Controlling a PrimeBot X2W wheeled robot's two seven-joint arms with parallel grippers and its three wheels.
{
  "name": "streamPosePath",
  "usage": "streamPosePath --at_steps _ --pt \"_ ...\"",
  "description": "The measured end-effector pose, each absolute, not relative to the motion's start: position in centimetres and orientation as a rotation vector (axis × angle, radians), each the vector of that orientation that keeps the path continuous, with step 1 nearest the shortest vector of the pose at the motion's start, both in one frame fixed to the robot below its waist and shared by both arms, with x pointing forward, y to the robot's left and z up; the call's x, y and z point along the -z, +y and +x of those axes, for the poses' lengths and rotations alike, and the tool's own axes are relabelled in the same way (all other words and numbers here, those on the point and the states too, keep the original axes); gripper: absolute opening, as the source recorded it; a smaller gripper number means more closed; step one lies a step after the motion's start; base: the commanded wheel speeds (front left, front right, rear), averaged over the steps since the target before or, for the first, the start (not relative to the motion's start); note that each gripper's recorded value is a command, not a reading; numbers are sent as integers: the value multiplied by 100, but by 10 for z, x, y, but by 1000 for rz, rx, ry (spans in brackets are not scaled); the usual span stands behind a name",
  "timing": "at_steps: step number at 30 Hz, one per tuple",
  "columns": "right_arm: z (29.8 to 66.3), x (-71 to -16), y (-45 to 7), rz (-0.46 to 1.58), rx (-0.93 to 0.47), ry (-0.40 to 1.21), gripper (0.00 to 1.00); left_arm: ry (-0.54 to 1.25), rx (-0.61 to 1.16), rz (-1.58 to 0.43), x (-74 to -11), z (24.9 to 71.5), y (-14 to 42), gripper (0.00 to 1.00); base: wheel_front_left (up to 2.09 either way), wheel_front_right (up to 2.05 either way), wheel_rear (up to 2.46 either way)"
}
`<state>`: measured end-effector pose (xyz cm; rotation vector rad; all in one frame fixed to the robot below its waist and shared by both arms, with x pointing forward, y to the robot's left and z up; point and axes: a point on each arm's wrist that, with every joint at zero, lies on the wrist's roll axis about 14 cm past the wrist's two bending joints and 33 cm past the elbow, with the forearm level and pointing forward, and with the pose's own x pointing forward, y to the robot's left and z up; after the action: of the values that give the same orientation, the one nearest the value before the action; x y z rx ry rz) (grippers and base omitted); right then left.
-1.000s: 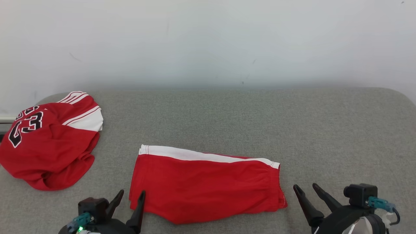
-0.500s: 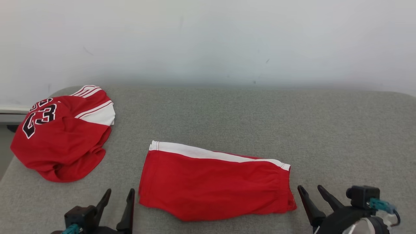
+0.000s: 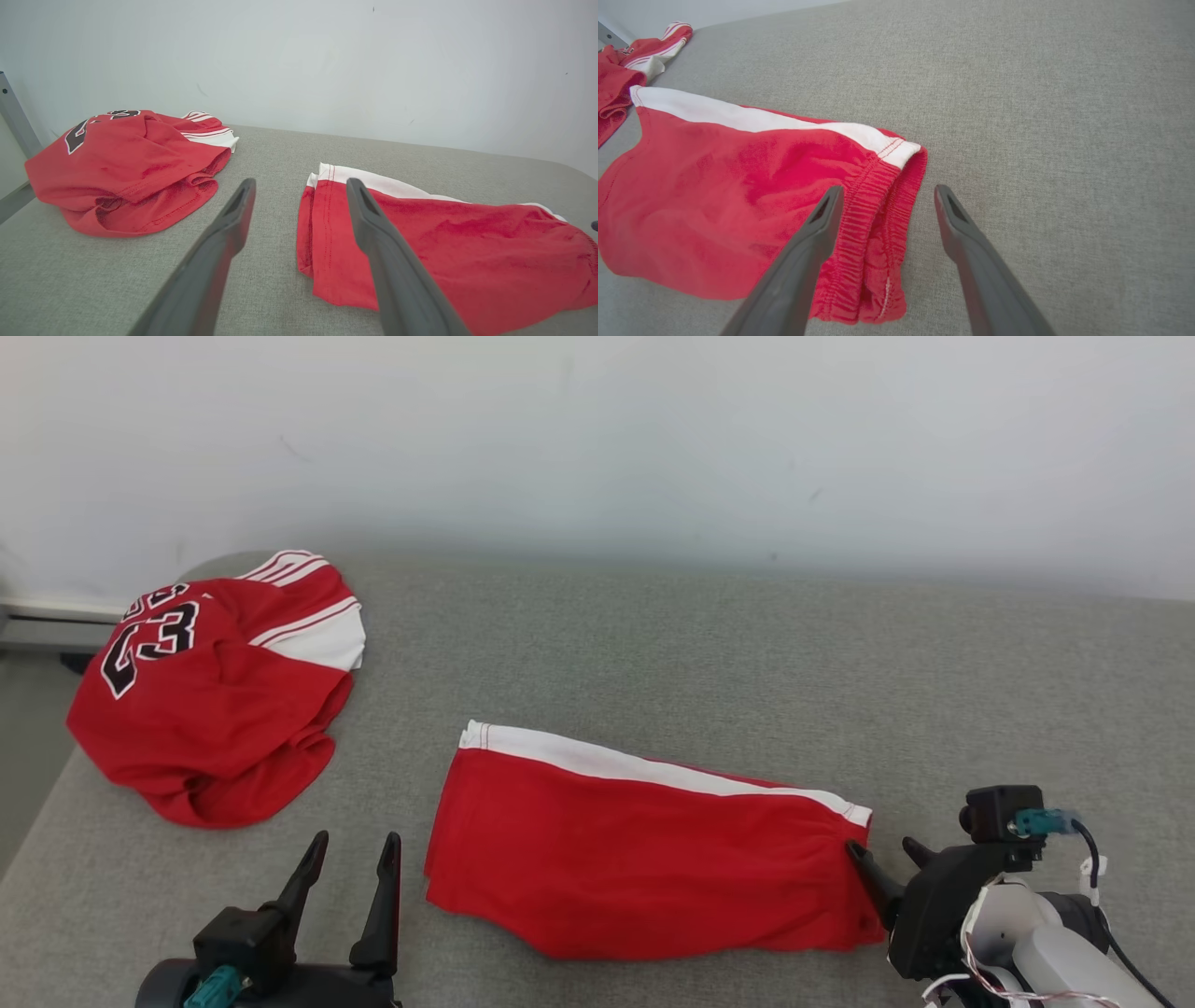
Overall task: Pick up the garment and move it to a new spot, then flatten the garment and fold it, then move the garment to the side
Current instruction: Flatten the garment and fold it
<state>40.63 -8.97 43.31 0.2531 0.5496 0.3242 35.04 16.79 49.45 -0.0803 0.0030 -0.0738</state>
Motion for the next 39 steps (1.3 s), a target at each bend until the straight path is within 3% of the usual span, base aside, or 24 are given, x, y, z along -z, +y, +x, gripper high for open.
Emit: streamPosePath --at_steps 9,17,18,19,29,39 --pt "408 -396 -69 205 -342 812 100 -6 19 -74 -495 344 180 100 0 0 0" --pt "409 -387 -62 140 -355 938 98 -13 -8 -64 -497 344 186 100 0 0 0" --pt "409 -386 -61 137 -356 951 42 -11 -12 -65 -496 343 187 100 0 0 0" --pt "410 -386 -60 140 -358 957 0 -6 -16 -66 -495 342 188 100 0 0 0" --pt "411 -389 -65 153 -349 981 0 -8 -29 -62 -497 343 192 100 0 0 0" --pt "420 -395 -153 117 -186 946 0 7 24 -88 -495 347 170 100 0 0 0"
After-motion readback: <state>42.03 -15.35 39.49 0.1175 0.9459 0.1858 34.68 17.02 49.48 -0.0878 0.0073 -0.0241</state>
